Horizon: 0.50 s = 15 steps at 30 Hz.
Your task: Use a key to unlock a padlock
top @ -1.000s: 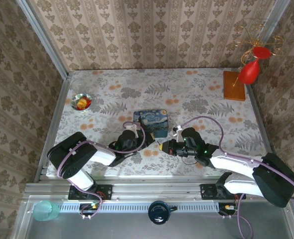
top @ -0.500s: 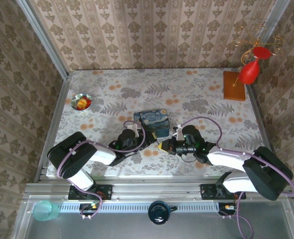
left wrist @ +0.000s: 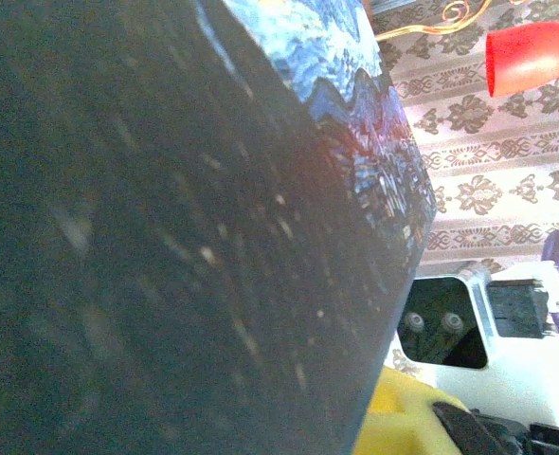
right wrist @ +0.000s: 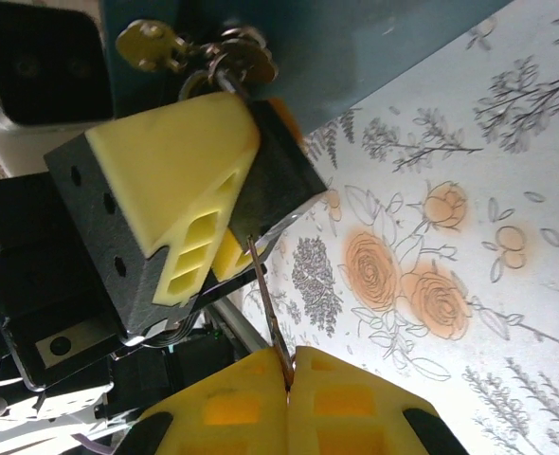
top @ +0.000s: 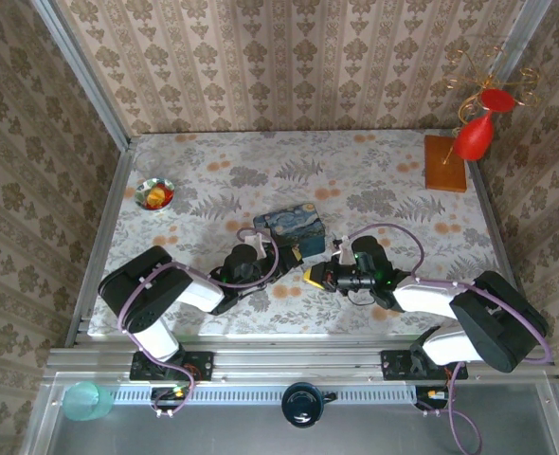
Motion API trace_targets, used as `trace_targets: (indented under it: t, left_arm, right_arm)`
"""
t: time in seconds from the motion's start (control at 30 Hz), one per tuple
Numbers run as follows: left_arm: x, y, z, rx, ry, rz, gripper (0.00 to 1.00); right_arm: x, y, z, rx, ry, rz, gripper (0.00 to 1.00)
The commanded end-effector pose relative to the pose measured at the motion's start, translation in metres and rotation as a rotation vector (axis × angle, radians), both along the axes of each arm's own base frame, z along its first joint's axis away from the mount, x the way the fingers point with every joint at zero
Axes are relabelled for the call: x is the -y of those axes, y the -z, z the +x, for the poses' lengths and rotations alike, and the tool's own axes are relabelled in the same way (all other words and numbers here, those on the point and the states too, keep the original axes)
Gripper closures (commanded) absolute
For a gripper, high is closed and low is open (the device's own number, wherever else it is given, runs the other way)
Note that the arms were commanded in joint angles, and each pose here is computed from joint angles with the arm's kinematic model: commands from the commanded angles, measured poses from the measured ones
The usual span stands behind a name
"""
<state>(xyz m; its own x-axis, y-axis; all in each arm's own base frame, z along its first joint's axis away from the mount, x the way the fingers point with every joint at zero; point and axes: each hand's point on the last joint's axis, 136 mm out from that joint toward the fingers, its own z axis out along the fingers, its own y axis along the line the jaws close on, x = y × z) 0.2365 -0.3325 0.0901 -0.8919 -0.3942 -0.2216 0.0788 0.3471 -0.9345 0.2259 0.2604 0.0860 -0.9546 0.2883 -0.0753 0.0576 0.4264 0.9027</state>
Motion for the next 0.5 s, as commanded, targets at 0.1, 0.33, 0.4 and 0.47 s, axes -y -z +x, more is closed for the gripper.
trace_targets:
  t: [0.1, 0.33, 0.4, 0.47]
  left_arm:
    - [0.008, -0.032, 0.007, 0.044, 0.009, -0.120, 0.93]
    - [0.011, -0.039, 0.007, 0.056, 0.017, -0.148, 0.94]
    - [0.013, -0.043, 0.008, 0.058, 0.021, -0.164, 0.94]
    - [0.013, -0.045, 0.007, 0.060, 0.025, -0.168, 0.94]
  right_arm:
    - [0.008, -0.002, -0.003, -0.010, -0.006, 0.041, 1.00]
    - [0.007, -0.009, -0.003, 0.015, -0.022, 0.061, 1.00]
    - [0.006, -0.013, -0.003, 0.026, -0.030, 0.075, 1.00]
    - [0.005, -0.016, -0.002, 0.036, -0.034, 0.080, 1.00]
